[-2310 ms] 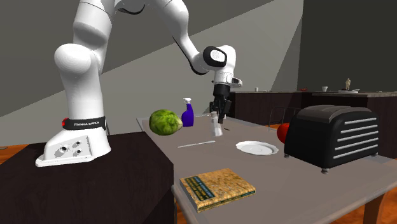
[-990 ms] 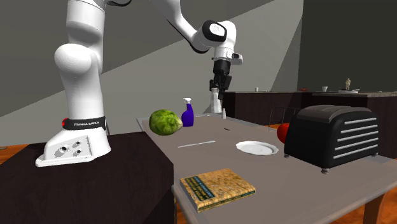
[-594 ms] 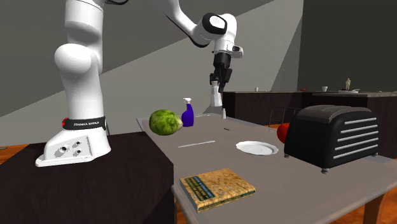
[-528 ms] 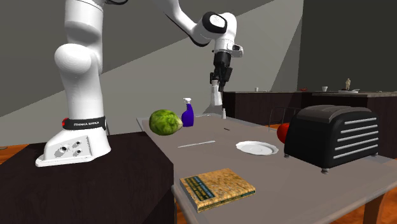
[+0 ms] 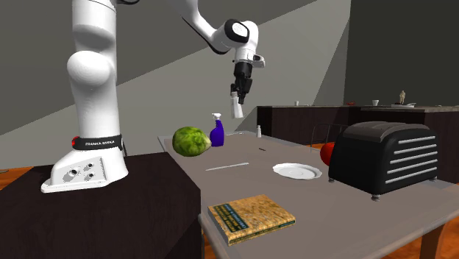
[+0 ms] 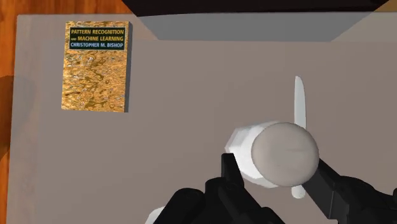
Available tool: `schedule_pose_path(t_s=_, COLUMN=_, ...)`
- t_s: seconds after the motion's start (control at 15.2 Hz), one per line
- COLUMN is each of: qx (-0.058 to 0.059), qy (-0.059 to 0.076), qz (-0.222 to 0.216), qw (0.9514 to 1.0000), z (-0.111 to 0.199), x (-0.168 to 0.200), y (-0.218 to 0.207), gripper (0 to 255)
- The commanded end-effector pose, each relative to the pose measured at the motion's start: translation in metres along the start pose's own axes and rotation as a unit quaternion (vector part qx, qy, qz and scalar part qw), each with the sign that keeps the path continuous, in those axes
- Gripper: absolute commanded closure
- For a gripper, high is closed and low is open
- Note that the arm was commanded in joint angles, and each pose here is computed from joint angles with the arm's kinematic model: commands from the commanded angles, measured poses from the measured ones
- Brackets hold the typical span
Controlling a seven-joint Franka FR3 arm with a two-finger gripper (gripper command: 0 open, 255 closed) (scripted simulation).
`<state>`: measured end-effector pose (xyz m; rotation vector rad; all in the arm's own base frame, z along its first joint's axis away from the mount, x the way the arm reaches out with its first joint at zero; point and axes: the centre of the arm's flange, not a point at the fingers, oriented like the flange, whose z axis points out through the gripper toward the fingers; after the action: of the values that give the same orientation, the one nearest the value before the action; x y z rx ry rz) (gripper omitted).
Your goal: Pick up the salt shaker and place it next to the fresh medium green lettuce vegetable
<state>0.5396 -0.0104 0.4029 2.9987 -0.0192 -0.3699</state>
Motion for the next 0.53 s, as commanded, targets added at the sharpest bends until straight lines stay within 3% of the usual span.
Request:
schedule_pose_path(t_s=0.0, qx=0.0, qy=0.0, qz=0.001, qw=1.0, z=0.001, x=-0.006, y=-0.025, gripper=255)
schedule_pose_path(t_s=0.46, qx=0.0, qy=0.0, qz=0.001, qw=1.0, z=-0.007, x=-0.017, y=-0.117, gripper=255)
